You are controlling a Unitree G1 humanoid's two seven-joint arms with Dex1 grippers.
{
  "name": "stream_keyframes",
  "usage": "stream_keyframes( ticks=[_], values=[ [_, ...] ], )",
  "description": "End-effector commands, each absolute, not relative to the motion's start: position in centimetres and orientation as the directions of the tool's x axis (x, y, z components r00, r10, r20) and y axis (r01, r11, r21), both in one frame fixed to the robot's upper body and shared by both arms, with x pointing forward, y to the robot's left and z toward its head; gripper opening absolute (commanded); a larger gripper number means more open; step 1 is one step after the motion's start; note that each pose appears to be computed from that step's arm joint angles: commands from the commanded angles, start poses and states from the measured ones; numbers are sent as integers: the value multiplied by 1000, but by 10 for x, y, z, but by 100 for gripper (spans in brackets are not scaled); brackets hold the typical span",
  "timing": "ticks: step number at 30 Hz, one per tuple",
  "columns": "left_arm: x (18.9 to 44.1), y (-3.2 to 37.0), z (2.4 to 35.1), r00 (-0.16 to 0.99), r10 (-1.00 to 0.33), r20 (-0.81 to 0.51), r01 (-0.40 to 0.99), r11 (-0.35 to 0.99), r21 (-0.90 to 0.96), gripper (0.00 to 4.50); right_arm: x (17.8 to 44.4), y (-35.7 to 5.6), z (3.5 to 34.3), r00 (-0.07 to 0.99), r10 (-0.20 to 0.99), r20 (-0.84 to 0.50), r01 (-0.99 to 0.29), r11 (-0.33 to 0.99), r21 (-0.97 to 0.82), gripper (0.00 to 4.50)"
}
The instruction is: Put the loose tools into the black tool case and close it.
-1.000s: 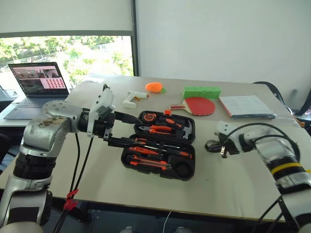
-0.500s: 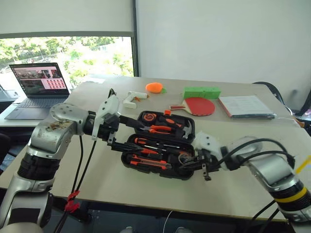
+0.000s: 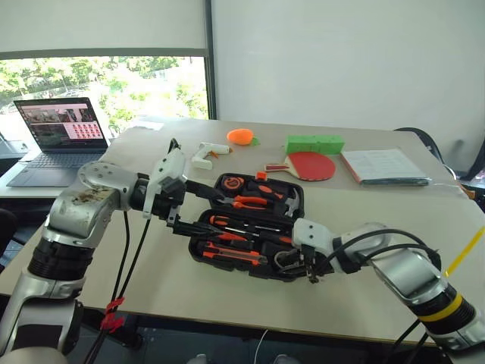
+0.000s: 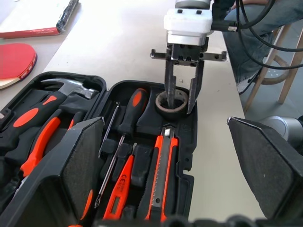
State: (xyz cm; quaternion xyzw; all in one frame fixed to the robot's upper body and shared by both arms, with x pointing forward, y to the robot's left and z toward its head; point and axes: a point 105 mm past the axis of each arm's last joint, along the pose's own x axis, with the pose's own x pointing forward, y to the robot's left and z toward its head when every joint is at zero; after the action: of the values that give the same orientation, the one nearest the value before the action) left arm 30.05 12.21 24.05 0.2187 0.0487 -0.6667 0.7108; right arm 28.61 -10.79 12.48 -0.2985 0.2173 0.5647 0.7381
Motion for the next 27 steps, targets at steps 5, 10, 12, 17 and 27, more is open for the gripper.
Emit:
stream_keyframes(
  ticks=[5,10,12,17,27],
  values=[
    [304,122,245,127,-923,-364,957,17,291,450,280,-109,168,308,765,-566,-951,225,-214,436],
    [328,149,224,267,-869,-416,946,154,285,450,280,-141,189,419,748,-515,-907,371,-200,445],
    [343,164,211,351,-818,-456,927,235,292,450,283,-155,181,469,714,-520,-879,434,-196,445],
    [365,198,175,456,-687,-566,889,327,319,269,287,-172,154,521,653,-550,-840,506,-195,276],
    [386,195,143,515,-622,-590,857,388,340,0,319,-177,125,618,585,-526,-771,583,-258,3]
  ],
)
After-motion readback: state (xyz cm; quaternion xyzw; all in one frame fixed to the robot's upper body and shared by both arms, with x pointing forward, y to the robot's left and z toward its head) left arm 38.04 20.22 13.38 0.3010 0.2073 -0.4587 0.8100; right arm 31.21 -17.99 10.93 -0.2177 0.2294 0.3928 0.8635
